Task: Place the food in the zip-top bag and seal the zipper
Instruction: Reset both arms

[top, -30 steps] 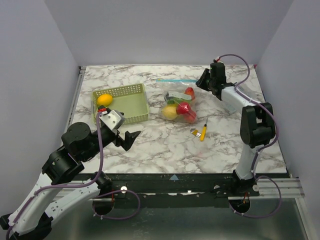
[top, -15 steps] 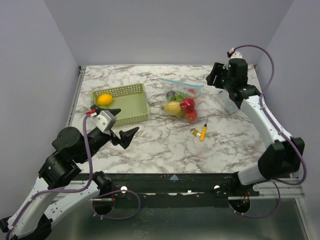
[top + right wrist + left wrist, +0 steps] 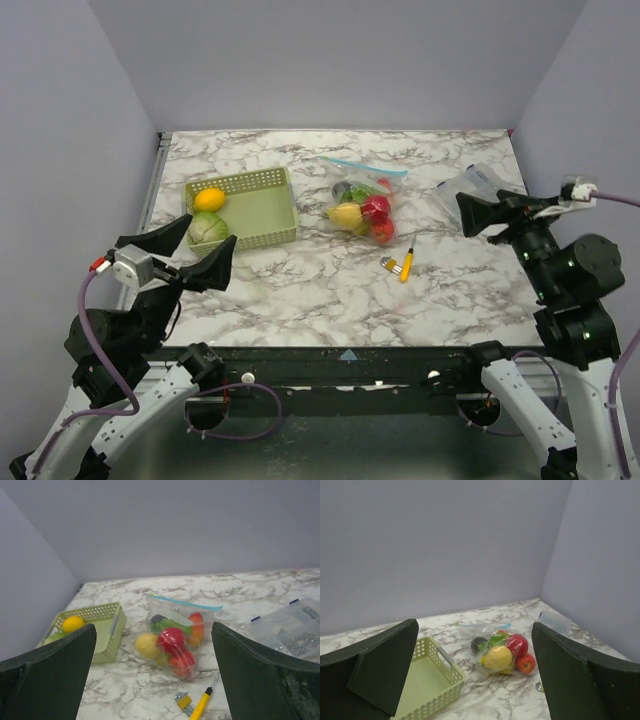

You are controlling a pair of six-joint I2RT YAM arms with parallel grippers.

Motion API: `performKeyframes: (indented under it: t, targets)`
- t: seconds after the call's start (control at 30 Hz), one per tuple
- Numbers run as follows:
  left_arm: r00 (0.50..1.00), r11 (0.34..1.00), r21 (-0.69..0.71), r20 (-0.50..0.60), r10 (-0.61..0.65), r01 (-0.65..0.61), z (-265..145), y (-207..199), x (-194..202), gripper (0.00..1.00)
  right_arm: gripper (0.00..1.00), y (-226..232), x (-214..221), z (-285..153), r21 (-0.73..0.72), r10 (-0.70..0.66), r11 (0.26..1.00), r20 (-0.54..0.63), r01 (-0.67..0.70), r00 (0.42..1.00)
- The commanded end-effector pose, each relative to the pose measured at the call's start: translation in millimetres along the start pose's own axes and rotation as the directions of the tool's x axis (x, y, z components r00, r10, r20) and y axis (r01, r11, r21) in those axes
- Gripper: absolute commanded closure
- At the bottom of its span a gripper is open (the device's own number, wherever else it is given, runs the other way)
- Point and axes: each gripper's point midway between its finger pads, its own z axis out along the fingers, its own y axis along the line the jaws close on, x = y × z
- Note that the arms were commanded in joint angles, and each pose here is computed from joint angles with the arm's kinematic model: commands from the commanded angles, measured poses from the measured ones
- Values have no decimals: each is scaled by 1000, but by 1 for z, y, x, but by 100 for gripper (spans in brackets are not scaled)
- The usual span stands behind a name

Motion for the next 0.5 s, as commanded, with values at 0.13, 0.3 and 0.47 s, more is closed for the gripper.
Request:
performKeyframes:
  t: [0.13,0.3,0.47]
  targets:
    - [993,988,-144,113,-33,49,-5,26,-23,1,0,-4,7,-43,31,60,998,13,-61,998]
    - [994,989,-141,105,-31,45,-2,25,-22,1,0,-8,-6,-63,68,70,995,63,-74,996]
    - [996,990,-135,90,-14,26,3,23,-18,1,0,1,-19,-75,18,53,998,111,-56,992]
